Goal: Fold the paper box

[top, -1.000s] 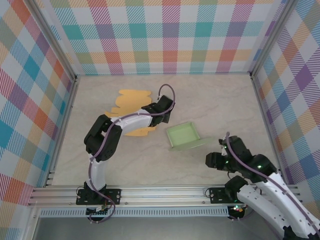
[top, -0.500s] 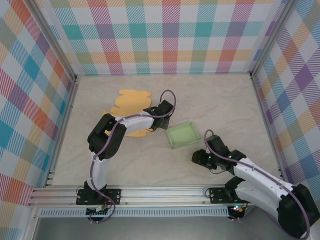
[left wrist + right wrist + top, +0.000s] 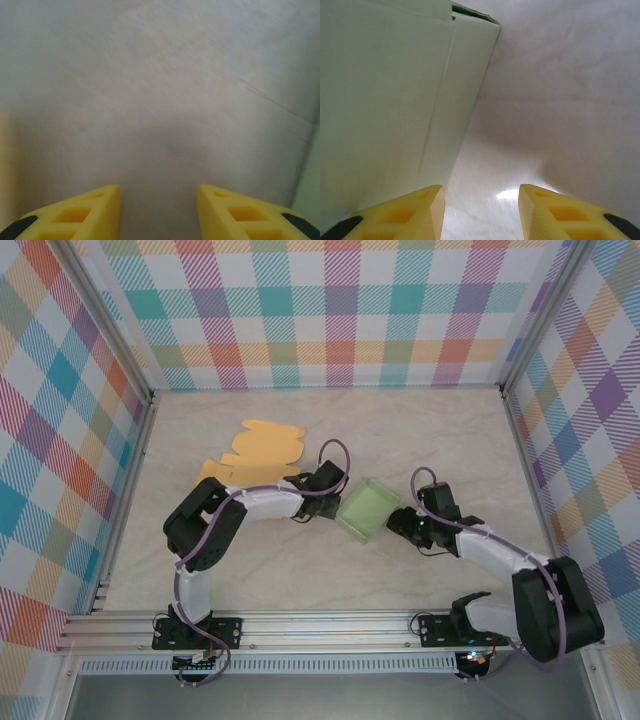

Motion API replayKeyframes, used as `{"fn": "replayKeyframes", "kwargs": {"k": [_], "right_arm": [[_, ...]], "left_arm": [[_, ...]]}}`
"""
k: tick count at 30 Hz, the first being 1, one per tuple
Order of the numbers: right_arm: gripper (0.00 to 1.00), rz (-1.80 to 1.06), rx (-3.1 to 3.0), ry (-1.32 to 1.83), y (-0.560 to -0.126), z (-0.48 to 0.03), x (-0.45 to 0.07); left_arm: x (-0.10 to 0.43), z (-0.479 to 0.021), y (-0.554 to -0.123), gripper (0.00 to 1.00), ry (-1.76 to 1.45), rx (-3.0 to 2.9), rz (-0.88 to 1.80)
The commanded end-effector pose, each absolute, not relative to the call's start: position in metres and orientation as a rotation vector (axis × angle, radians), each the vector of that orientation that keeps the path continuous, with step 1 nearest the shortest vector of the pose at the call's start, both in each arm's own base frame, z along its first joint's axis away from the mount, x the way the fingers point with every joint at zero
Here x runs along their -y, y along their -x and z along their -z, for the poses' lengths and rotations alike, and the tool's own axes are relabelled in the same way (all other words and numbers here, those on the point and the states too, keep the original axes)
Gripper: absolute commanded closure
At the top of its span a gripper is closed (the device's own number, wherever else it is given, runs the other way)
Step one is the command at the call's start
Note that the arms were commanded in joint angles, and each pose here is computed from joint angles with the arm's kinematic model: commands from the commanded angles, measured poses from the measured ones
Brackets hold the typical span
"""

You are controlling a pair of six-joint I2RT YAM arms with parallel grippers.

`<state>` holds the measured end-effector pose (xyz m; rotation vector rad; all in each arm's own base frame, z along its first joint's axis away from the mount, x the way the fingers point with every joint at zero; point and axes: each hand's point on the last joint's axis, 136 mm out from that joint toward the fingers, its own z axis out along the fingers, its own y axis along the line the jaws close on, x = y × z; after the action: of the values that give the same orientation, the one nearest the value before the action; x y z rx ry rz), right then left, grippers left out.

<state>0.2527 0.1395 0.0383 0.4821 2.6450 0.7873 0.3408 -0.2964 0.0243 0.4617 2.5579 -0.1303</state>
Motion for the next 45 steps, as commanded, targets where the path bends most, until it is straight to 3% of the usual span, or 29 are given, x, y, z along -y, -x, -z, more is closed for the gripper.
{"fn": "replayKeyframes", "kwargs": {"k": [1, 10, 18, 21, 24, 31, 39, 45], "right_arm": [[0.56, -0.884, -2.572, -0.369, -0.284, -0.056, -0.150], [0.55, -1.008, -2.583, -0.299, -0.347, -0.068, -0.163], [0.50, -0.894, -2.553, -0.467, -0.362, -0.099, -0.097], [0.43, -0.697, -2.551, -0.457, -0.341, -0.118, -0.070], [0.41, -0.567, -2.523, -0.432, -0.315, -0.137, -0.055], [0.33, -0.549, -2.419, -0.335, -0.265, -0.169, -0.054], [0.31, -0.645, -2.373, -0.212, -0.246, -0.178, -0.070], [0.27, -0.669, -2.371, -0.189, -0.245, -0.177, -0.073]], "left_arm": [[0.314, -0.038, -0.318, 0.56, -0.403, -2.542, 0.274], [0.355, -0.056, -0.259, 0.58, -0.278, -2.435, 0.495], [0.385, -0.106, -0.237, 0.56, -0.341, -2.269, 0.617], [0.360, -0.145, -0.248, 0.50, -0.347, -2.170, 0.557], [0.327, -0.176, -0.268, 0.35, -0.402, -2.097, 0.483], [0.271, -0.202, -0.331, 0.19, -0.552, -2.043, 0.360], [0.273, -0.185, -0.388, 0.18, -0.869, -1.979, 0.487], [0.303, -0.161, -0.388, 0.15, -1.242, -1.864, 0.647]]}}
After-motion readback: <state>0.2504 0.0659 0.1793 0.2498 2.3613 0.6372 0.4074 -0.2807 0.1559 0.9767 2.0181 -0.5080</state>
